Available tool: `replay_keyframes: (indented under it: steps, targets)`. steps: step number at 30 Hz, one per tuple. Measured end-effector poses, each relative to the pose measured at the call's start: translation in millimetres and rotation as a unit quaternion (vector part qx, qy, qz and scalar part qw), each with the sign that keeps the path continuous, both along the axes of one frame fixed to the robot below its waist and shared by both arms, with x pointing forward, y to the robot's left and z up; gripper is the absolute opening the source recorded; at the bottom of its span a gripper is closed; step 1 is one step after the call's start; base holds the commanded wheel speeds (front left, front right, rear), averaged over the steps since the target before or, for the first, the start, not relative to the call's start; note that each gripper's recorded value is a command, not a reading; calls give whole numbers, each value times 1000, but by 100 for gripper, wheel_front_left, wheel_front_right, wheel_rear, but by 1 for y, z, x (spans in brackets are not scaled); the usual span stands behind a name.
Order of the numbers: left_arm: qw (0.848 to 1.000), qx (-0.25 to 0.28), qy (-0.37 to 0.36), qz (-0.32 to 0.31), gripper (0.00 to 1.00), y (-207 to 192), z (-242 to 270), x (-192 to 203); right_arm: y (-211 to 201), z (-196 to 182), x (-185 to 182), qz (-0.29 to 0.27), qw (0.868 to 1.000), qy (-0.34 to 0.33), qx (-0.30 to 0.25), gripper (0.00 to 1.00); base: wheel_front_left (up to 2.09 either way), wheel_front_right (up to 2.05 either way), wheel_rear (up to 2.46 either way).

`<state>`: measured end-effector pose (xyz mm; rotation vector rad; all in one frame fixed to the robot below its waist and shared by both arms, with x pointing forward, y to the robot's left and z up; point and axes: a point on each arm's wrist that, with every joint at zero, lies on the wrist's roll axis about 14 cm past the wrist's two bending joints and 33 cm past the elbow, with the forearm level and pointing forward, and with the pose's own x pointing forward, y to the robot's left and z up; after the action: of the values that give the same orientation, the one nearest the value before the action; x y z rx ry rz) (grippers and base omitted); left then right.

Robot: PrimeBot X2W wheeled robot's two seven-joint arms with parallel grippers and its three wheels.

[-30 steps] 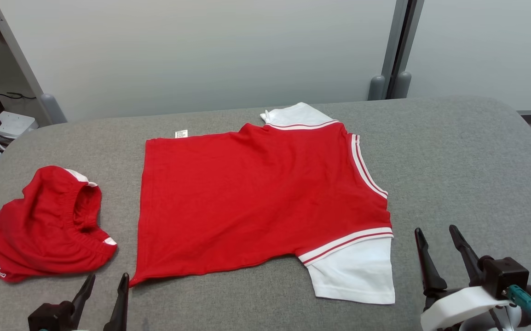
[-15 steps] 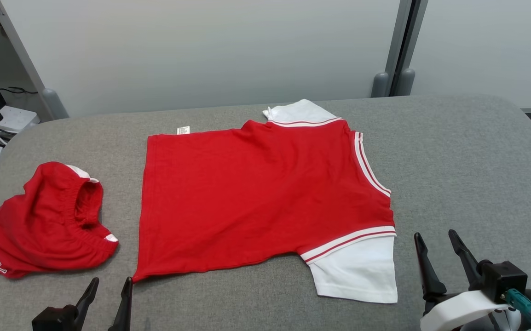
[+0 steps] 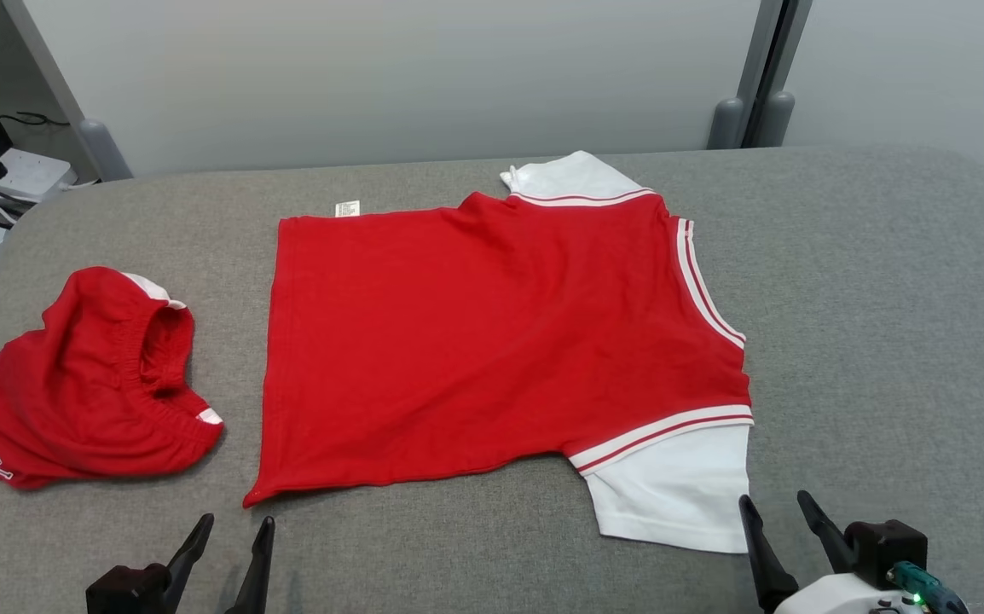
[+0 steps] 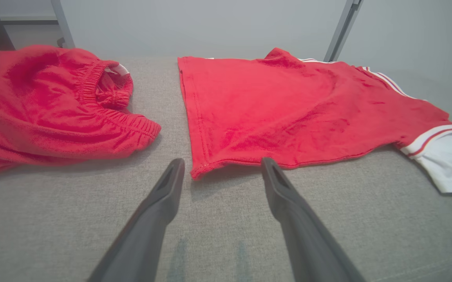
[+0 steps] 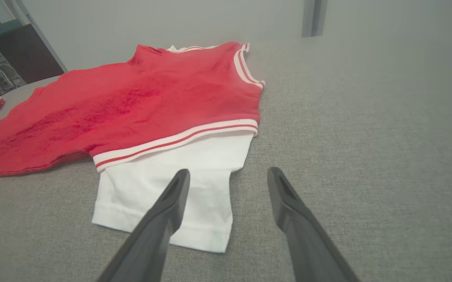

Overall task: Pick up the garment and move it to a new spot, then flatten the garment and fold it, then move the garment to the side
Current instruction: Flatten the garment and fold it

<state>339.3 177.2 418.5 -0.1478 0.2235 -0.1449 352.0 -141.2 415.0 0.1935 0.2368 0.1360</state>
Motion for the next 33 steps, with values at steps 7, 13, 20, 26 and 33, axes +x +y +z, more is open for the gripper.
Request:
replay_keyframes:
  steps: [7,13,20,26,33]
  targets:
    - [1000,-1,12,-7,100,1,-6,-1,10,-25,4,13,999,45,7,100,0,0,0]
    - [1000,1,14,-9,100,5,-7,3,16,-48,2,20,996,86,11,95,0,0,0]
    - [1000,-4,13,-7,100,9,-5,12,24,-59,7,35,994,101,13,47,0,0,0]
    - [999,-9,3,-31,100,-2,1,27,24,-61,14,35,994,104,14,0,0,0,0]
    - [999,-39,5,-27,100,-9,0,46,11,-56,14,18,996,92,2,0,0,0,0]
